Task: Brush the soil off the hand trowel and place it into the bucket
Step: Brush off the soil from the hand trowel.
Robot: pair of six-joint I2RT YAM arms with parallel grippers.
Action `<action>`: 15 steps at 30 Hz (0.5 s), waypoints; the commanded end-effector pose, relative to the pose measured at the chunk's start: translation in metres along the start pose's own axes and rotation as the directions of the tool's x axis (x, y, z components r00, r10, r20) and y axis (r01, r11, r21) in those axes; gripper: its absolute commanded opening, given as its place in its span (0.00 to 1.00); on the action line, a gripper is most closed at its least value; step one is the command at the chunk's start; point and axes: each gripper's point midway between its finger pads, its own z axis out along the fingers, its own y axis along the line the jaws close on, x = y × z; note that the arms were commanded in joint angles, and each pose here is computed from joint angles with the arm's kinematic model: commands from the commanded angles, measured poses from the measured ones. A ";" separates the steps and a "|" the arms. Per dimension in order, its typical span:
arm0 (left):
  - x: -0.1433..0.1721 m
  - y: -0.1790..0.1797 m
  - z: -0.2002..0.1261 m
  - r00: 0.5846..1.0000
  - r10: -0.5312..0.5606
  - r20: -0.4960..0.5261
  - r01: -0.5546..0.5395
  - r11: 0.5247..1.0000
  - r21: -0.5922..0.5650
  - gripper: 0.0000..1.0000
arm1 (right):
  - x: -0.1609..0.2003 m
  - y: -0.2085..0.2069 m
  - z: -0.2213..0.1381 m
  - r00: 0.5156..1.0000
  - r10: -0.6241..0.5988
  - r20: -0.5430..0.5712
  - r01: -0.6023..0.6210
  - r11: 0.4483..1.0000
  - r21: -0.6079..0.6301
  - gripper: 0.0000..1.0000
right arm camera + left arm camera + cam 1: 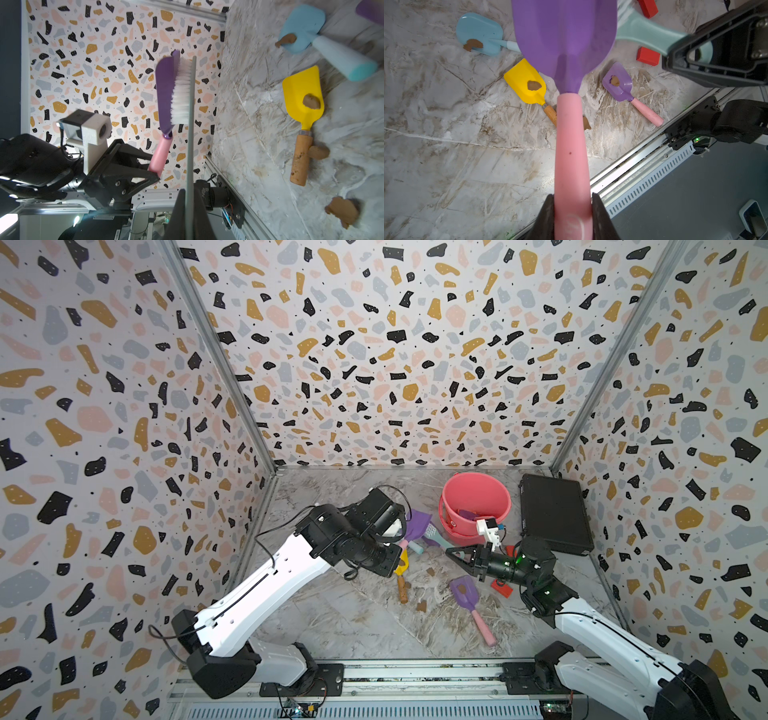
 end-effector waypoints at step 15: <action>0.034 -0.007 -0.005 0.987 0.129 -0.091 -0.121 0.988 0.092 0.00 | -0.013 0.014 -0.061 0.885 -0.465 -0.015 0.447 0.841 0.306 0.00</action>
